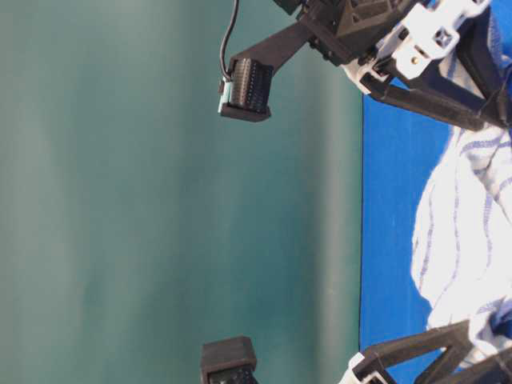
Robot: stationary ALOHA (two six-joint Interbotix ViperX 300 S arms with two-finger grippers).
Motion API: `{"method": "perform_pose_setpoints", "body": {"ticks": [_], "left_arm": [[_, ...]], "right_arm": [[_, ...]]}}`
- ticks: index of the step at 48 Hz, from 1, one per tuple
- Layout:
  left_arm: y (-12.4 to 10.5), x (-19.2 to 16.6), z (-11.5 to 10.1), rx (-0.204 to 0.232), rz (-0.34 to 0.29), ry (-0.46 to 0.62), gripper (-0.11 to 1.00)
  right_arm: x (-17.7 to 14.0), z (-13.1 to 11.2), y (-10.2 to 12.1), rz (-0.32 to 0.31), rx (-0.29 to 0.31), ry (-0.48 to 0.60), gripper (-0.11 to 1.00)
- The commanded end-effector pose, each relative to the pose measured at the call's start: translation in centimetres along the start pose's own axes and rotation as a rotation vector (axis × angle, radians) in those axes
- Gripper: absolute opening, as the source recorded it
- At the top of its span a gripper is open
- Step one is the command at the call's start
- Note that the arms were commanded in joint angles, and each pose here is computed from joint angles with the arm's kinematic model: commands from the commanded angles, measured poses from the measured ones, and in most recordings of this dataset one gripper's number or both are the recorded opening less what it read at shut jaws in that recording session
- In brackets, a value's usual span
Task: Lift the towel with both arms.
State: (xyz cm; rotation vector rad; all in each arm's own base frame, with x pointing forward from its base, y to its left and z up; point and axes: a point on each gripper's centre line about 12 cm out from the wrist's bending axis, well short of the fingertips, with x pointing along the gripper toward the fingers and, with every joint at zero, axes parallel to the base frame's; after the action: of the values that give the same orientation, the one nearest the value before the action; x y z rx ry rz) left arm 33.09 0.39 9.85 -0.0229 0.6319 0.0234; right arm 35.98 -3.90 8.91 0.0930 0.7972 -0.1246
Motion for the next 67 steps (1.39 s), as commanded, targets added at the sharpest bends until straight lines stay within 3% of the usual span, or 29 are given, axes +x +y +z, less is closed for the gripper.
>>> {"method": "perform_pose_setpoints", "body": {"ticks": [1,6,13,18,29,41,55,67], "left_arm": [[0.5,0.0,0.9,-0.011,0.012,-0.023,0.87],[1.0,0.0,0.8,-0.019,0.024,-0.005,0.71],[1.4,-0.1,0.7,-0.023,0.035,0.006,0.26],[1.4,-0.1,0.7,-0.017,0.033,0.012,0.03],[1.3,-1.5,2.6,-0.025,0.031,-0.004,0.03],[1.5,-6.0,8.2,-0.034,0.034,-0.111,0.03],[2.4,-12.6,14.1,-0.044,0.062,-0.261,0.03],[2.9,-18.2,18.4,-0.043,0.084,-0.411,0.03]], "right_arm": [[-0.2,1.0,-0.5,-0.008,0.007,-0.033,0.58],[-0.2,1.1,-0.6,-0.010,0.006,-0.034,0.48],[-0.2,1.1,-0.6,-0.010,0.009,-0.036,0.09],[-0.4,1.3,-0.6,-0.010,0.012,-0.039,0.07],[-2.7,3.2,-0.5,-0.006,0.025,-0.103,0.07],[-7.6,7.0,-0.2,0.002,0.043,-0.194,0.07],[-14.2,11.6,-1.4,-0.024,0.062,-0.309,0.07],[-19.7,15.5,-2.0,-0.056,0.032,-0.369,0.07]]}}
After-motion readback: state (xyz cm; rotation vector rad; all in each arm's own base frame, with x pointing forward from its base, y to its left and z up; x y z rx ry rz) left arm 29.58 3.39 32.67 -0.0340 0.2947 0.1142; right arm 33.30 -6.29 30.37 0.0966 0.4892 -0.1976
